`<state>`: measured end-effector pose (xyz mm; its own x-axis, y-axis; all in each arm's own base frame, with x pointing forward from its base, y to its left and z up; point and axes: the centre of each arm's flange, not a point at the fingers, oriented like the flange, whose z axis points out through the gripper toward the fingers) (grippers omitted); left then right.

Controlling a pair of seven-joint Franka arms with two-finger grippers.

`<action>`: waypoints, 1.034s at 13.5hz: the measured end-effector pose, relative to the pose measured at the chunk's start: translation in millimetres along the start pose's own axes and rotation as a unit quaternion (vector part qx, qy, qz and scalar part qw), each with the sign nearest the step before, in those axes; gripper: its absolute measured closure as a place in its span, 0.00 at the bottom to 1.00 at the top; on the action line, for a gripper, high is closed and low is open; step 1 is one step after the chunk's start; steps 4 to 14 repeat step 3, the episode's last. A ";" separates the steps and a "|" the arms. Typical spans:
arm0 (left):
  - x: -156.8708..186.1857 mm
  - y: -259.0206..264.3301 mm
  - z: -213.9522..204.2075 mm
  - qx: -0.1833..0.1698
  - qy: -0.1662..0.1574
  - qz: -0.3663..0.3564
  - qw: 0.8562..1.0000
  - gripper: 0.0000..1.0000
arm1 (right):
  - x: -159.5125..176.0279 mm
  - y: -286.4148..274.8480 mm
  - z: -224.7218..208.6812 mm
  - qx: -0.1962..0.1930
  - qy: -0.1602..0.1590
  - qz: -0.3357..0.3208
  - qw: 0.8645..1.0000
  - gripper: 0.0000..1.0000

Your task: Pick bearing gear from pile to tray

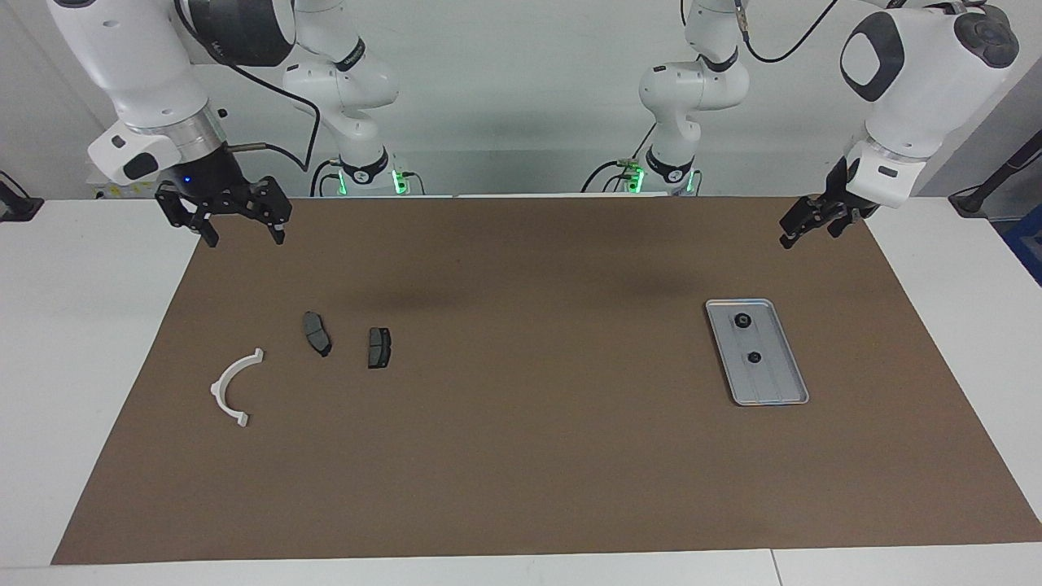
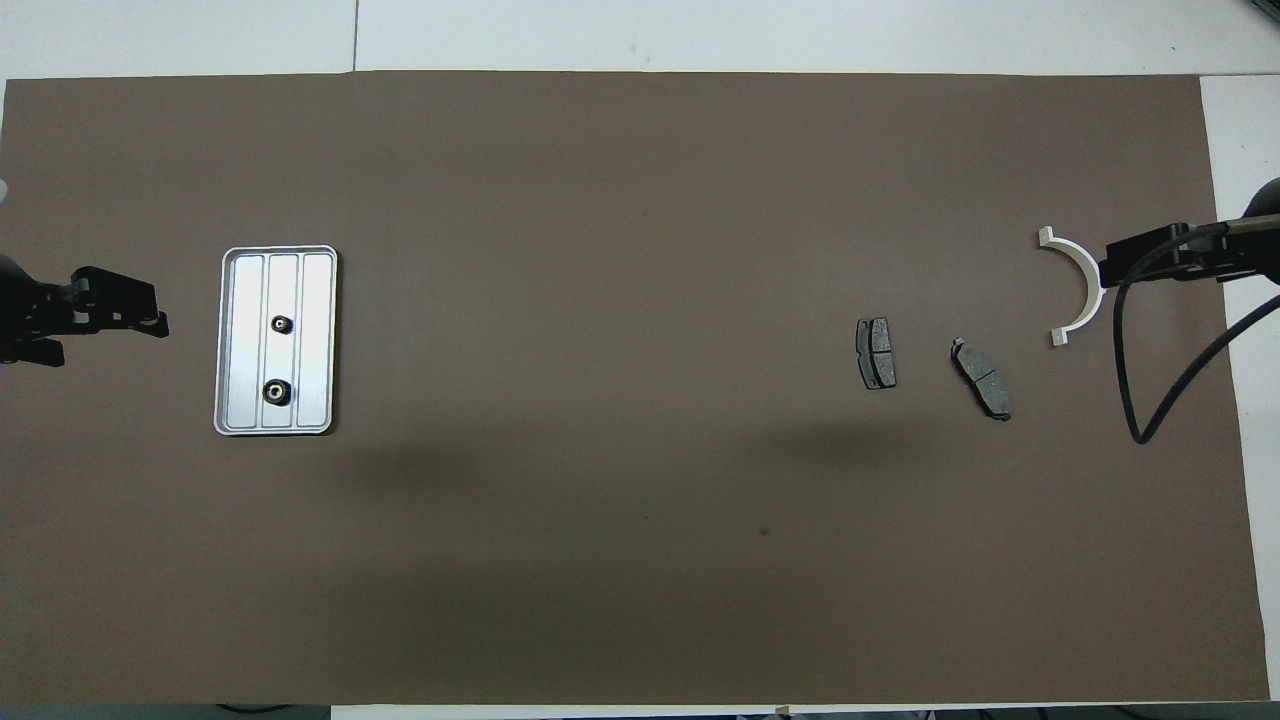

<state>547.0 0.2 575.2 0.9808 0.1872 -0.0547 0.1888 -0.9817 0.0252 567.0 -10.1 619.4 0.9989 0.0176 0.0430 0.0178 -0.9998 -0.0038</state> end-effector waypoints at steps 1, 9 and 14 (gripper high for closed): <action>0.2 0.2 -0.2 0.000 0.001 0.000 1.000 0.00 | 0.0 0.0 0.0 0.000 0.000 0.000 1.000 0.00; 0.6 0.4 -0.8 -0.001 0.003 0.001 1.000 0.00 | 0.0 0.1 0.0 0.000 0.000 0.000 1.000 0.00; 0.6 0.4 -0.8 -0.001 0.003 0.001 1.000 0.00 | 0.0 0.1 0.0 0.000 0.000 0.000 1.000 0.00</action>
